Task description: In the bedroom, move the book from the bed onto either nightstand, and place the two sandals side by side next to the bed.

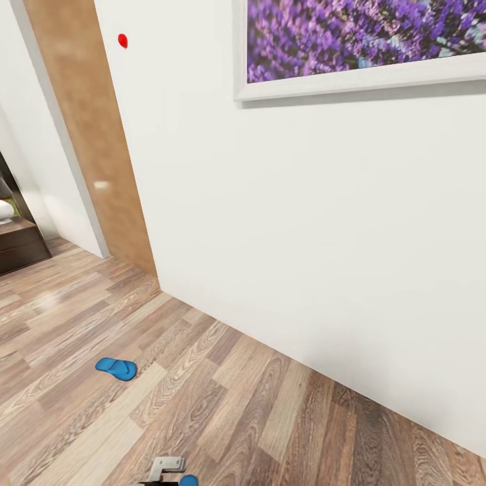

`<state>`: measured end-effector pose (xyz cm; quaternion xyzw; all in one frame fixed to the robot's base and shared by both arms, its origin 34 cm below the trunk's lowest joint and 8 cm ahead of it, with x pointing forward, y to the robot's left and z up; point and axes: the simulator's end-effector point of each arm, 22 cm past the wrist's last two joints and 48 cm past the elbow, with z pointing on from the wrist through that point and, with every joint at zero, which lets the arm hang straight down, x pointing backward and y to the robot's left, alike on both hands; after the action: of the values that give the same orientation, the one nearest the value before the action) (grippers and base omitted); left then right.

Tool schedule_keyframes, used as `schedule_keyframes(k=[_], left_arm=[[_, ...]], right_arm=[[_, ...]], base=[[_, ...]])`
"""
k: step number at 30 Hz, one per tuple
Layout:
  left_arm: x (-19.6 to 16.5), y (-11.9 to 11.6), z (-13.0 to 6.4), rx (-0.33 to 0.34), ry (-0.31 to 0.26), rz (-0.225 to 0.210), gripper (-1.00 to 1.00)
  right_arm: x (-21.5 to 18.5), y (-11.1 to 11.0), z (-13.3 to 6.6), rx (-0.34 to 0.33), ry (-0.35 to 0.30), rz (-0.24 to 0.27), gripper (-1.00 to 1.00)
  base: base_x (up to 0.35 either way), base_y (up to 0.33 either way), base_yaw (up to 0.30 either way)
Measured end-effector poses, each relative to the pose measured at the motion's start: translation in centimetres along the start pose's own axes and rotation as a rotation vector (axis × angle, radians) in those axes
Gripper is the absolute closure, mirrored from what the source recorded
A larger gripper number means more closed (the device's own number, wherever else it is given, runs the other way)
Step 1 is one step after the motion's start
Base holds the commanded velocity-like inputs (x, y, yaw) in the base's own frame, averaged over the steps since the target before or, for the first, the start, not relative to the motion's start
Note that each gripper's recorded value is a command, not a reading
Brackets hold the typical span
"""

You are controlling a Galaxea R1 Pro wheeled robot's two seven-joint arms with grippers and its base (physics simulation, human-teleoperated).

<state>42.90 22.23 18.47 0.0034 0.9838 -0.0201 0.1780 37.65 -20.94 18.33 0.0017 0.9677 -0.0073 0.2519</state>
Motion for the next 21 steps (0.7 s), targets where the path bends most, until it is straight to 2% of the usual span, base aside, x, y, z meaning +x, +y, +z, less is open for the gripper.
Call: schedule_keyframes(k=[21], left_arm=[[0.27,0.02,0.02,-0.001,0.006,0.001,-1.00]], right_arm=[[0.00,0.00,0.00,0.000,0.000,0.000,-1.00]], base=[[0.000,0.000,0.000]])
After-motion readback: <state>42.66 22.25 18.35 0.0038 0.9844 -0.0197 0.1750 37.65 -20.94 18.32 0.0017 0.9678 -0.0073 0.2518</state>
